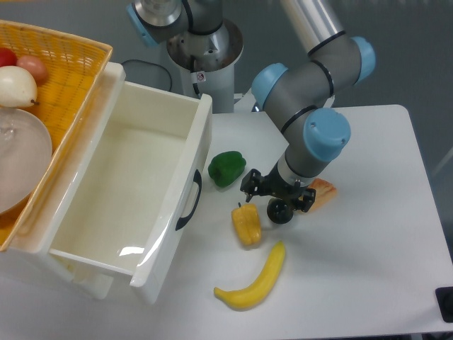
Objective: Pick up the yellow pepper
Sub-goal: 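Move the gripper from the black ball toward the yellow pepper, then lower the open gripper over the yellow bell pepper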
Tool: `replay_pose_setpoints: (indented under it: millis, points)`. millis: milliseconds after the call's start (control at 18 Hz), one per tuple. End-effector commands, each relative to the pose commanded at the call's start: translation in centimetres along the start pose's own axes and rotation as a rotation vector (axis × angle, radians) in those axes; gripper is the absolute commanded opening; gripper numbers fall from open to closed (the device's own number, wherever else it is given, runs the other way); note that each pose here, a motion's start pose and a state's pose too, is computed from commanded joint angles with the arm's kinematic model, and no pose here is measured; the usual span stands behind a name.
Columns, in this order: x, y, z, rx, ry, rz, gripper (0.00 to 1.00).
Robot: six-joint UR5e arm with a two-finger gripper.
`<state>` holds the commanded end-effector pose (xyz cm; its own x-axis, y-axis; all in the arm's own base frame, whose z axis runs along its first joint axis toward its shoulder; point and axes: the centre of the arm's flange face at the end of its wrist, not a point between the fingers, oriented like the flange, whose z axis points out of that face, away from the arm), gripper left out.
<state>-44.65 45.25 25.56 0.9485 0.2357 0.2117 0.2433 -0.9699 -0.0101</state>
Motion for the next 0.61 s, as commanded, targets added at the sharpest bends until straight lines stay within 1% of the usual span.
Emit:
replay_pose_setpoints:
  millis: [167, 389, 611]
  points:
    - [0.0, -1.2, 0.8, -0.017, -0.004, 0.006, 1.0]
    - [0.6, -1.6, 1.8, -0.03, 0.008, 0.01, 1.0]
    - [0.7, -1.6, 2.0, -0.029, 0.005, -0.033, 1.0]
